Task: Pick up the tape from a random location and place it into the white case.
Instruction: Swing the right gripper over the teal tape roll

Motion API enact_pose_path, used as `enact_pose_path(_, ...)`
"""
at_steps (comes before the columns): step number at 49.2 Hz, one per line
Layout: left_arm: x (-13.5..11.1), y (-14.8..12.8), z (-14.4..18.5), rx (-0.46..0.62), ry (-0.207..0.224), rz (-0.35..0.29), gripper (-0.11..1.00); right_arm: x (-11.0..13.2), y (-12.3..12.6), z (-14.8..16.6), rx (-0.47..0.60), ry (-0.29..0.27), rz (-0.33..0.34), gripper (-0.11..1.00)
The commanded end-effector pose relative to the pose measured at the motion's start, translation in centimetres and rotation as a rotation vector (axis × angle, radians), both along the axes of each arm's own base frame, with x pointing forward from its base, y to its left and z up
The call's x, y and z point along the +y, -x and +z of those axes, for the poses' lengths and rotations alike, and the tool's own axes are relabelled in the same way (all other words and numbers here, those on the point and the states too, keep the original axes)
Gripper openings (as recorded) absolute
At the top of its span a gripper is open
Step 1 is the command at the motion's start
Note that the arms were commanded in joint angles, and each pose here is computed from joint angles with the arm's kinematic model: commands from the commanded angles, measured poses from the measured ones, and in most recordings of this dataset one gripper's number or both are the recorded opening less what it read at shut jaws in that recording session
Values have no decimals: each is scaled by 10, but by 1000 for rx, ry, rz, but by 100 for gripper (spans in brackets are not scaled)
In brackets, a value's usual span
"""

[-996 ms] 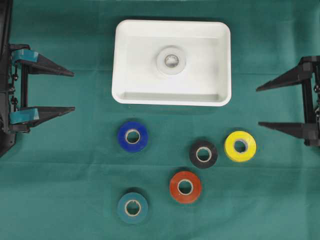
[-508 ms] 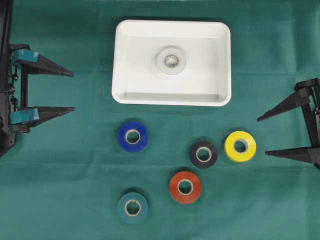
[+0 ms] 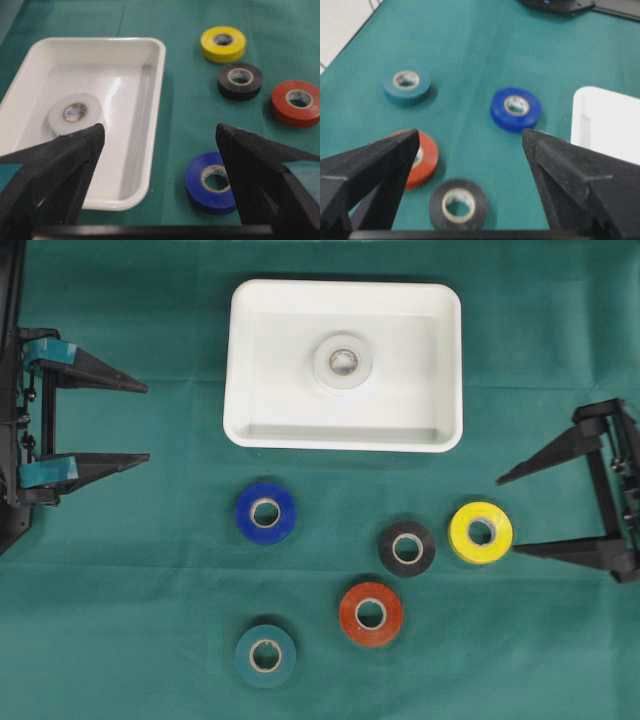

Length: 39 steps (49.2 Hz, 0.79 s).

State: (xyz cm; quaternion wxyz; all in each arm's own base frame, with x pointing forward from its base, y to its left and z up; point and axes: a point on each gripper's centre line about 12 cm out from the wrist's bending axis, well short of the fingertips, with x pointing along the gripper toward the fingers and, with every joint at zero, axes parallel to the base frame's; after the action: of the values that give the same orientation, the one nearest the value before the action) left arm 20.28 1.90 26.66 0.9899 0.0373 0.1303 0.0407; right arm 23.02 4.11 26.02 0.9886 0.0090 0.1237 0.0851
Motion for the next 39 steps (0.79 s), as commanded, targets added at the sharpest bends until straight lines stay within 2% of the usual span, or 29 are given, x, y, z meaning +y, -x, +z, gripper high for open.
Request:
enact_pose_path(1,1,-2,5,-15,0,2,98,5,-20,13,-29,-4,5,91)
enact_pose_path(21,1,-2,6,-19,1,2,98,26,-101,26,-13,2,25,91)
enact_pose_path(39,0,-2,5,-17,1,2,98,58,-174,30,2,6,66,91)
